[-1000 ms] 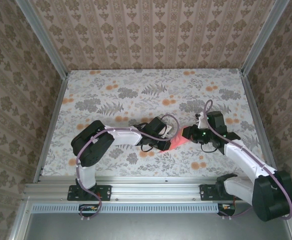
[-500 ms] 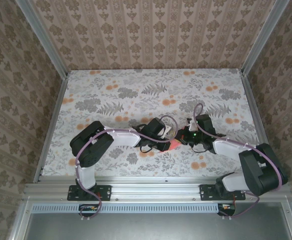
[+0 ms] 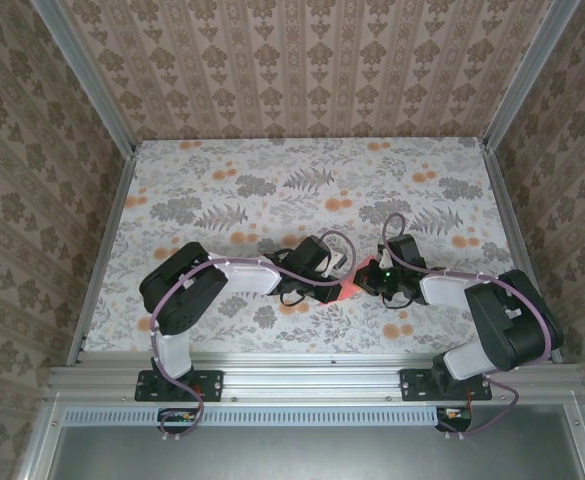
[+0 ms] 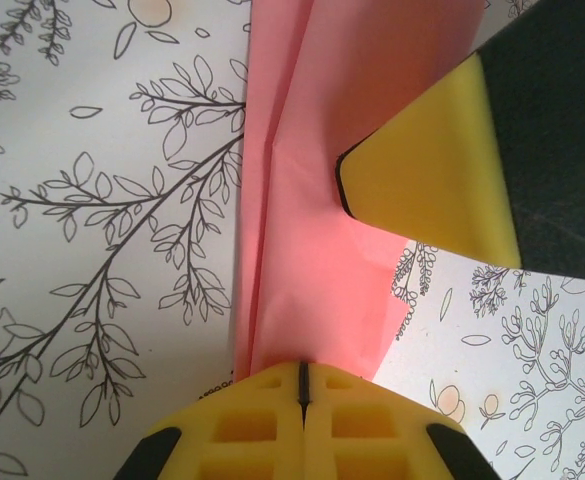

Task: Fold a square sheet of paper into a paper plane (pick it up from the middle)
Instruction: Fold the wing for the fifth time at the center of the table.

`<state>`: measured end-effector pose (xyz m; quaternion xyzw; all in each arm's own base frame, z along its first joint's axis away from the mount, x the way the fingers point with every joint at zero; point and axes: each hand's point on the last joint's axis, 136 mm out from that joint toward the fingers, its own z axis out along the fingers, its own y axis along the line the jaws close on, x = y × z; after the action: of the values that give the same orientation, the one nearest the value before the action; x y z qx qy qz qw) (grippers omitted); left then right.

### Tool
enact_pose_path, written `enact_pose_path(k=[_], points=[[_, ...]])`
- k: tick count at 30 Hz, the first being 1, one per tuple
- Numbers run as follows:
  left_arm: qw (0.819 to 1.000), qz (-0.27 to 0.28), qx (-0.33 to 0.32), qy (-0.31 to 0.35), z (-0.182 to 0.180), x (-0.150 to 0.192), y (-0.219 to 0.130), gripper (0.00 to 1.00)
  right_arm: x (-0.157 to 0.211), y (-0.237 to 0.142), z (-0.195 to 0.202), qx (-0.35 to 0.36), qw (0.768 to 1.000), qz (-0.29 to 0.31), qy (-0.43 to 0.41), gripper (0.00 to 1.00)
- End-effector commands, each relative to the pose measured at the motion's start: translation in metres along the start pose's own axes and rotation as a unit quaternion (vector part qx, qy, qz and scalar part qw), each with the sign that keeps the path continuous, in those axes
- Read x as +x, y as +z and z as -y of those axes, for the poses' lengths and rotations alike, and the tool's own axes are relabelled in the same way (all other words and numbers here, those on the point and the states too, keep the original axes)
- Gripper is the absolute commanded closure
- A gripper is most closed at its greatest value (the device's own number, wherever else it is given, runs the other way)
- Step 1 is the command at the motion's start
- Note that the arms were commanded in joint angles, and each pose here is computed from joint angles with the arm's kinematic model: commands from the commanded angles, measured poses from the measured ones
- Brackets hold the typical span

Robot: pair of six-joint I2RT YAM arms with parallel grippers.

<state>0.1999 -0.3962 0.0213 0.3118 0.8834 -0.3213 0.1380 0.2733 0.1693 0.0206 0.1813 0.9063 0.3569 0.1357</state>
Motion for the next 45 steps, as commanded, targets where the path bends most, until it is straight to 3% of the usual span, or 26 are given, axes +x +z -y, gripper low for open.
enact_pose_path(k=[1,14,29,34,38,45], points=[[0.996,-0.084,-0.031,-0.009,-0.019,0.056,0.01,0.95,0.005,0.0,0.021,0.047,0.999,-0.001,-0.007,0.96],[0.994,-0.099,-0.03,0.032,-0.019,0.063,0.002,0.95,-0.001,-0.012,0.038,0.083,0.996,0.01,-0.016,0.96],[0.989,-0.118,-0.051,0.072,-0.022,0.077,0.012,0.95,-0.001,-0.048,-0.055,-0.135,0.989,0.038,0.039,0.95],[0.991,-0.106,-0.033,0.073,-0.014,0.073,0.011,0.96,-0.008,-0.04,-0.046,-0.129,0.986,0.077,0.07,0.96],[0.991,-0.105,-0.029,0.074,-0.013,0.072,0.012,0.95,-0.007,-0.025,-0.051,-0.12,0.988,0.071,0.063,0.96],[0.992,-0.103,-0.028,0.072,-0.013,0.073,0.012,0.96,-0.009,0.003,-0.023,-0.067,0.994,0.063,0.061,0.96]])
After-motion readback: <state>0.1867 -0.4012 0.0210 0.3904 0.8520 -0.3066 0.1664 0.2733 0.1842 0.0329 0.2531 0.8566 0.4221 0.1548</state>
